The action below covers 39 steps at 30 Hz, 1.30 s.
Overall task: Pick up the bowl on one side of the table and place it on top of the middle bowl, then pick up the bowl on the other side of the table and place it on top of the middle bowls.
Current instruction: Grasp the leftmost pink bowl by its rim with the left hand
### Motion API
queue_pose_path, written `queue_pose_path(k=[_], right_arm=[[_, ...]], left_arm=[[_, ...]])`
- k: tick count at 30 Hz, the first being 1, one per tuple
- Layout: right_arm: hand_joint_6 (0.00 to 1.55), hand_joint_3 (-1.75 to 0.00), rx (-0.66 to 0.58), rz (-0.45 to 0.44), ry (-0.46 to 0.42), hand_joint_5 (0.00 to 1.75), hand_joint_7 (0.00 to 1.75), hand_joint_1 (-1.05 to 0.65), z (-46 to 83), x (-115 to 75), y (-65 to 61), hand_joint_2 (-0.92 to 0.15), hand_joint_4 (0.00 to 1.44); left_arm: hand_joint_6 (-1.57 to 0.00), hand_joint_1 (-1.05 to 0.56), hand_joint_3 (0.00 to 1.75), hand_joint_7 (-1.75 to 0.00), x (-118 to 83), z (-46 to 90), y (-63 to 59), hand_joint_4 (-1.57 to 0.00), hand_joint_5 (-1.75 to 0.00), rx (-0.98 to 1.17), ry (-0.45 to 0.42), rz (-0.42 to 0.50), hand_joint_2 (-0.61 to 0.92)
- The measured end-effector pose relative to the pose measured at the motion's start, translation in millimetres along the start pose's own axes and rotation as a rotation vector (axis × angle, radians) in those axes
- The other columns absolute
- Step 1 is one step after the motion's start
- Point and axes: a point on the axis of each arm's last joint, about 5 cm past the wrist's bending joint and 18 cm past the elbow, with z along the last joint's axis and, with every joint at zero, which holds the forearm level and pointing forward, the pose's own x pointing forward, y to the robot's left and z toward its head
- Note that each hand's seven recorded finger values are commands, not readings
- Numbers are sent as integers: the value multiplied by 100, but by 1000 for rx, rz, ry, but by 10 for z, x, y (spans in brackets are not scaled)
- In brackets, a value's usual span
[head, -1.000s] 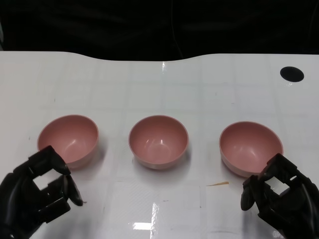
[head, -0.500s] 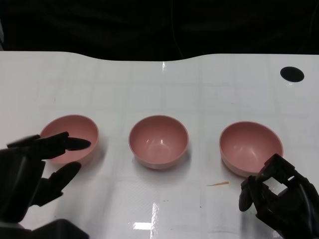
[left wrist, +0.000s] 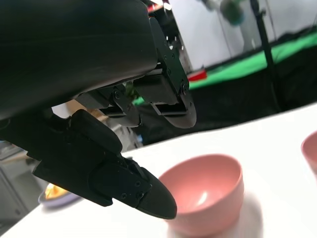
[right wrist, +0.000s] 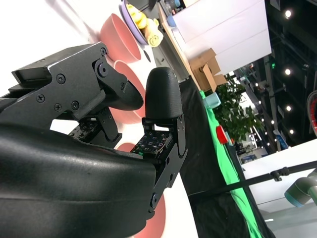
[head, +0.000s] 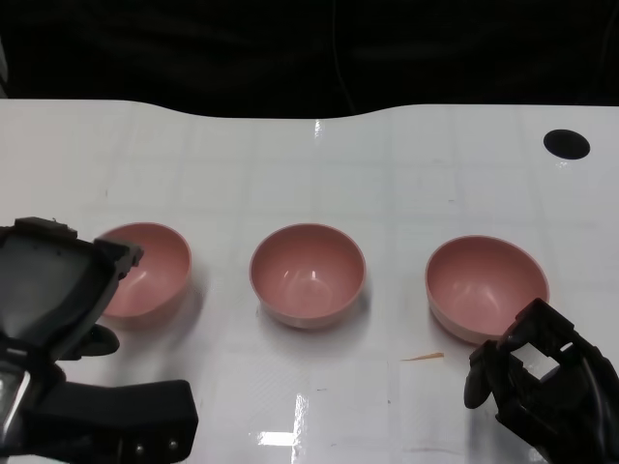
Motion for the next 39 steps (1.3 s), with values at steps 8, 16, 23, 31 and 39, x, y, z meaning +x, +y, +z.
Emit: queue_pose_path(k=[8,16,23,31,39], right_arm=[[76,-109,-2,3,-2,169,147,-7,-12,8,27,-61,90],[78,-111,-8,4,-16,169,146,-8,-14,13,34,-59,90],[79,-115,-6,2,-16,169,145,-8,-21,12,41,-57,90],[78,-110,-4,-1,-13,169,144,-8,-21,8,36,-58,90],[79,-110,-1,-6,-7,167,143,-6,-17,7,39,-60,90]], left_arm=[[-65,-87,8,0,267,15,-120,-59,0,-28,-19,-67,92],[-64,-86,14,0,416,42,-264,-58,0,-105,-36,-103,92],[-66,-83,14,-1,495,110,-372,-58,0,-150,-53,-150,92],[-66,-82,16,0,491,193,-585,-58,0,-201,-68,-201,92],[-67,-80,17,-1,520,245,-721,-61,-1,-209,-80,-233,92]])
